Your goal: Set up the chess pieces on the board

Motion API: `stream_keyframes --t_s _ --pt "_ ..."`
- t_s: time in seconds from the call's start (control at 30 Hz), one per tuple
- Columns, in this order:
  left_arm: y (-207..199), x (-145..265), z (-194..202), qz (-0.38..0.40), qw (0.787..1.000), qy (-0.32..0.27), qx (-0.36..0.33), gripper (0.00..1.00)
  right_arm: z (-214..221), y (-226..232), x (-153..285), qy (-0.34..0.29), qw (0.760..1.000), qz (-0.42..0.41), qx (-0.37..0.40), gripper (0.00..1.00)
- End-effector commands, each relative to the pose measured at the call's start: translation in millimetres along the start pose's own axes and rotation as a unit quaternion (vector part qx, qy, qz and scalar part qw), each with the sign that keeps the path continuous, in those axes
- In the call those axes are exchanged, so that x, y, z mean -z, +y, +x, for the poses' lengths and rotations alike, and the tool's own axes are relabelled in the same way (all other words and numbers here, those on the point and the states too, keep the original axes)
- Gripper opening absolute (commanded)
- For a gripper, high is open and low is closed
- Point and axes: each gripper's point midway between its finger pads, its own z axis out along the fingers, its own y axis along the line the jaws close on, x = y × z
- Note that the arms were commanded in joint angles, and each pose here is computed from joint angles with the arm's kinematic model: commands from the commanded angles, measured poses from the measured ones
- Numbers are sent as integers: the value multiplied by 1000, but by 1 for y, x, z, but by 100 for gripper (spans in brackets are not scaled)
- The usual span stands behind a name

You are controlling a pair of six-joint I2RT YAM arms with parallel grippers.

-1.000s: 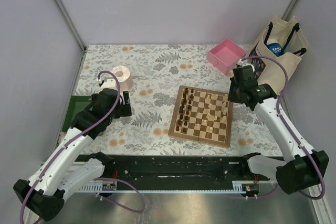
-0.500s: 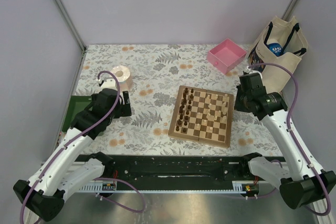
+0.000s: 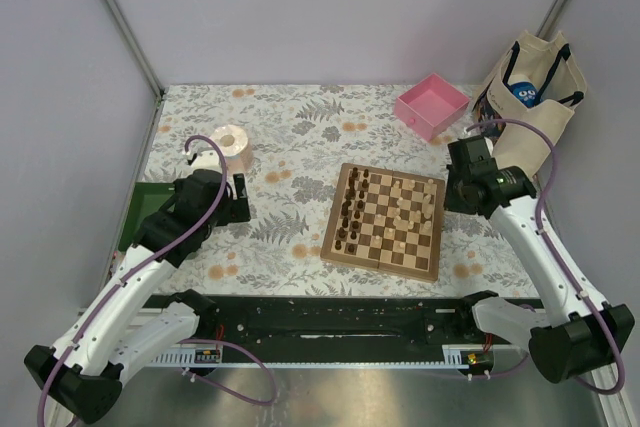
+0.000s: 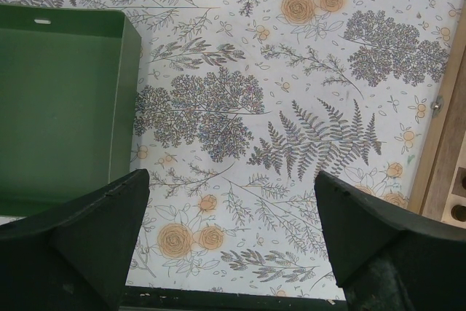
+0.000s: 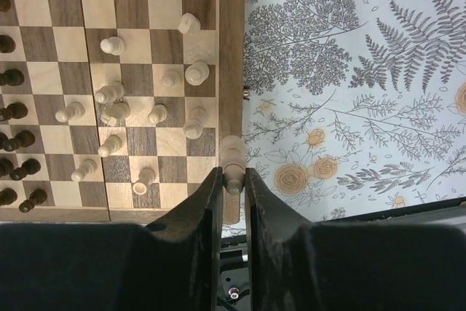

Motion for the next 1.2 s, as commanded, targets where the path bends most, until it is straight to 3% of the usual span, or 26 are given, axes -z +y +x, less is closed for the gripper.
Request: stream_keyframes --t_s 0.0,0.37,0.73,1.17 --pt "-3 2 -12 10 1000 -24 5 99 -10 14 0 -5 999 -28 -16 14" --pt "-3 -1 -11 6 1000 -17 2 99 62 20 -6 85 993 -74 -44 14" --pt "0 -3 -10 -2 1000 -14 1 99 76 40 -37 108 988 -99 -48 14" --pt "-1 -5 -9 -3 1000 -11 1 99 90 36 -54 114 992 -52 -23 13"
